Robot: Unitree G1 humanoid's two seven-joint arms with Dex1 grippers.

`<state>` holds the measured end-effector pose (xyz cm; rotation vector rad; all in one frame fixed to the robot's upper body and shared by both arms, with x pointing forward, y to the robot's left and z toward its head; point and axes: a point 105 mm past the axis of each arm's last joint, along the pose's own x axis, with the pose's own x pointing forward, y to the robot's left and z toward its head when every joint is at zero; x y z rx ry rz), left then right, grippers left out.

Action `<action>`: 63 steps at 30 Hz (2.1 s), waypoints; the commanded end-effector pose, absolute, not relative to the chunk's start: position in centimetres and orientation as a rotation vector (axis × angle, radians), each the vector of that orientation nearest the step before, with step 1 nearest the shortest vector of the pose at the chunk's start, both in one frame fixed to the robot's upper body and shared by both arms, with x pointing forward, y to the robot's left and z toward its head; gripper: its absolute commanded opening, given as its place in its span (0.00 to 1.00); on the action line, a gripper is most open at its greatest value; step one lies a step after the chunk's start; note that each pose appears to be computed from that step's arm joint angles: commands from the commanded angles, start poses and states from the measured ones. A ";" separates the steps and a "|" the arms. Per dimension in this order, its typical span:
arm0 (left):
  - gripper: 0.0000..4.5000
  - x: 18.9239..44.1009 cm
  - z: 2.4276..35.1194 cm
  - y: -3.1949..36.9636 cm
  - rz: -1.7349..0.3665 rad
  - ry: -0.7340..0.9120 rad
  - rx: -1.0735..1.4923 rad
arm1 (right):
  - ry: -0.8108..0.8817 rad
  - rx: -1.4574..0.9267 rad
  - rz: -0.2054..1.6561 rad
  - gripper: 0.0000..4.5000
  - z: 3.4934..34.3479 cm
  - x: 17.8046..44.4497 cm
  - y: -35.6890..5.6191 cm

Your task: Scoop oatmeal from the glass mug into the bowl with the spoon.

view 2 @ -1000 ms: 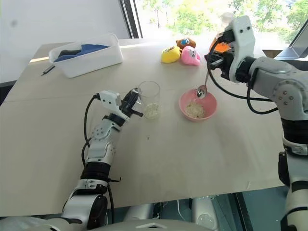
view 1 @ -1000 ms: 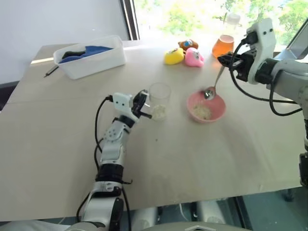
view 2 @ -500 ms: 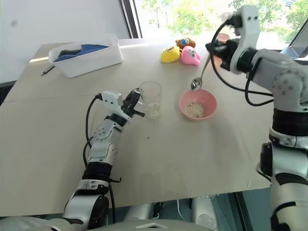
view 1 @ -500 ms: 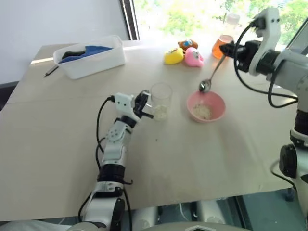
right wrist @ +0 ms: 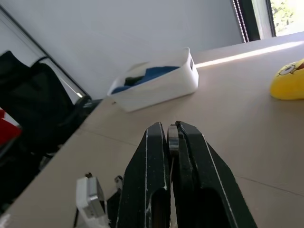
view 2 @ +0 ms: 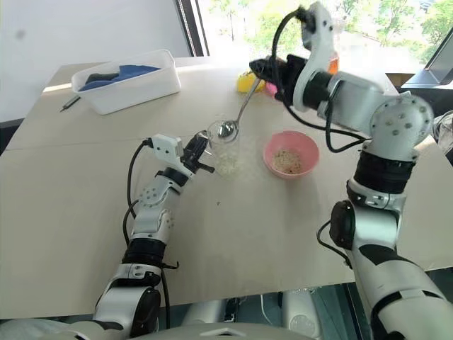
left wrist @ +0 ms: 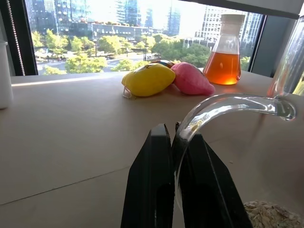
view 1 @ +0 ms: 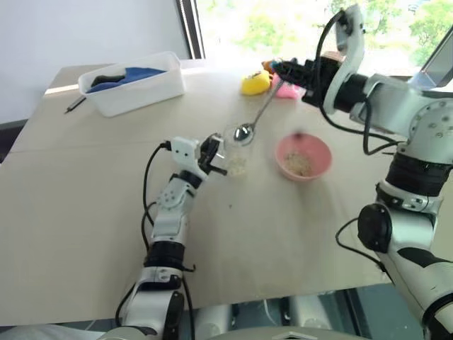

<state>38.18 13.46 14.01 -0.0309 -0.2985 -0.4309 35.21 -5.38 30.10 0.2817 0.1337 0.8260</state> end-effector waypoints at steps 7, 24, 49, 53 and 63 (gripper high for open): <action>0.00 37.7 14.7 13.9 -0.422 -0.316 -0.056 | 0.055 0.192 0.876 0.21 30.4 34.7 -3.8; 0.52 37.6 14.3 13.9 -0.425 -0.303 -0.034 | -0.016 0.251 0.835 0.82 31.8 35.6 -4.7; 0.52 29.1 14.9 16.0 -0.541 -0.223 0.124 | -0.035 0.211 0.652 0.82 24.9 34.7 -16.1; 0.64 26.2 14.2 17.2 -0.500 -0.165 0.086 | 0.003 0.100 0.724 0.82 21.7 31.0 -18.4; 0.99 19.9 8.5 17.8 -0.456 0.079 0.061 | 0.169 -0.057 0.907 1.00 10.8 25.2 -19.3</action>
